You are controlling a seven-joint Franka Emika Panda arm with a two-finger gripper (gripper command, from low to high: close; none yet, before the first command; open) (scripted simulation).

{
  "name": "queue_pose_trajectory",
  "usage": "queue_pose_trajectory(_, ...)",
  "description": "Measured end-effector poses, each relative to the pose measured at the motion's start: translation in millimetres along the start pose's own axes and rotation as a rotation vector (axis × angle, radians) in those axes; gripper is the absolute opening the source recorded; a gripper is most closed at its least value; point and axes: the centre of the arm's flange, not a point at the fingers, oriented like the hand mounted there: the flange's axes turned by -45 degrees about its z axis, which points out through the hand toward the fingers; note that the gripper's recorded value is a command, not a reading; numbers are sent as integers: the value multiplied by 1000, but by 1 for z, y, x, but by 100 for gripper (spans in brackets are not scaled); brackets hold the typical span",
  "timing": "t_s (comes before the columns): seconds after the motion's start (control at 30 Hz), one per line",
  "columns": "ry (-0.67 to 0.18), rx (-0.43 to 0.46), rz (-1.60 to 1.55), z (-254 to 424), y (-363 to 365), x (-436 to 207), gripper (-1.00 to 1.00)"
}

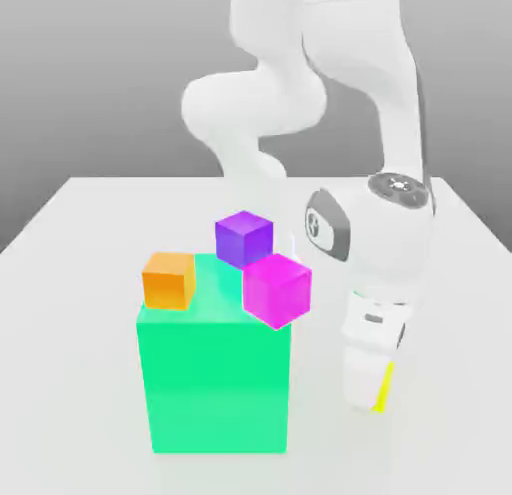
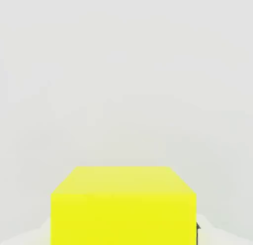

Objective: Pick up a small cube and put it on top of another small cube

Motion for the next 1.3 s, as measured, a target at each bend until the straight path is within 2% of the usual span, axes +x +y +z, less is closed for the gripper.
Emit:
queue_pose_trajectory(0.17,-32,2,-20,-39,-7,20,-100)
queue_pose_trajectory(0.4,-76,-8,229,-115,20,14,-100)
queue_pose_trajectory(0.67,-100,-37,639,-217,46,-49,-100)
queue_pose_trajectory(0.87,-58,-19,948,-266,44,-121,-100)
queue_pose_trajectory(1.03,-9,1,1170,-286,30,-172,-100)
queue_pose_trajectory(1.17,3,8,1195,-239,29,-178,-100)
queue_pose_trajectory(1.2,4,8,1196,-230,28,-179,100)
queue_pose_trajectory(1.3,4,8,1196,-230,28,-179,100)
